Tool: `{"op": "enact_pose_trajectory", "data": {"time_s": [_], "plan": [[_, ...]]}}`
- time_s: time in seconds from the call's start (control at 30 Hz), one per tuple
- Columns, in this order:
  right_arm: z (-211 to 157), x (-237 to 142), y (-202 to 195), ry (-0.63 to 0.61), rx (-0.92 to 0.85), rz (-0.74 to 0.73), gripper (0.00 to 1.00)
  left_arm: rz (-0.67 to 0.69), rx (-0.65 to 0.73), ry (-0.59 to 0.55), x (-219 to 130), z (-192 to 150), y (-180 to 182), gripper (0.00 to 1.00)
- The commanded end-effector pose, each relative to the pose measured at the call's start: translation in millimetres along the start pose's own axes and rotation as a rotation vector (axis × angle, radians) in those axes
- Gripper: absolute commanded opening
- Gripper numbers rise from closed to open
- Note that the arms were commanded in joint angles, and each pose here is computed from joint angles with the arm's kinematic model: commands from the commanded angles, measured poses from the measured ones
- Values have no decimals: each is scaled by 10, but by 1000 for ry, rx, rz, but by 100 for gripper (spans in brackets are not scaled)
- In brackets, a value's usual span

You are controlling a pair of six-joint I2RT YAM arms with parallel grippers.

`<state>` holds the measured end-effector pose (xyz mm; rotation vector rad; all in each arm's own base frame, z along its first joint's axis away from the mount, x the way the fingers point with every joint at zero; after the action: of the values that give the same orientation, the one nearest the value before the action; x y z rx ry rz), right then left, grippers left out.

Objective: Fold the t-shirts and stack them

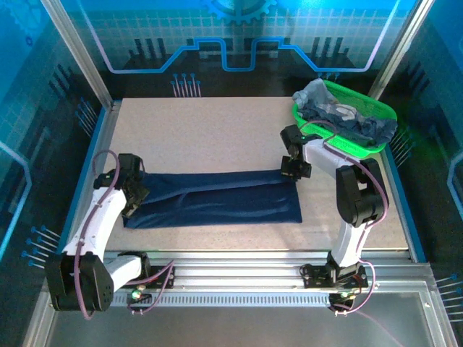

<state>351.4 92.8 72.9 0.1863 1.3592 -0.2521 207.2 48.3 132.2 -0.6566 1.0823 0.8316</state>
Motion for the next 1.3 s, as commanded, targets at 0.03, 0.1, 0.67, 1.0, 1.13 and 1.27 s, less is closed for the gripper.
{"op": "enact_pose_trajectory", "data": {"time_s": [0.03,0.1,0.67,1.0,1.13,1.27], "plan": [[-117,-31,-144,12,27,-63,0,63,-23,-1,37,-70,156,0],[-150,-4,-162,21,26,-78,0,71,-38,20,93,-130,178,0],[-384,-90,-153,27,-11,-130,0,100,-81,-7,132,-158,280,0],[-379,-385,-391,-75,76,-178,40,71,-55,-29,-26,-69,150,32],[-345,-389,-214,-68,75,-85,39,-50,7,-21,-108,3,-282,37],[-326,-238,79,-14,79,37,29,-284,148,90,9,-240,-1084,33]]}}
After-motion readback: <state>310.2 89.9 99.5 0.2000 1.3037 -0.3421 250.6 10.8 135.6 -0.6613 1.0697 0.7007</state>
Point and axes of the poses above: each hand's point on the last joint's axis, 136 mm out from that joint toward the fingers, its own x axis out along the fingers, its own y axis along the line the jaws close on, z = x × y, the point moved 3 cm from there along -x, back along the fingers, and after that the axes turned 2 degrees about x, right-handed, at the moved point
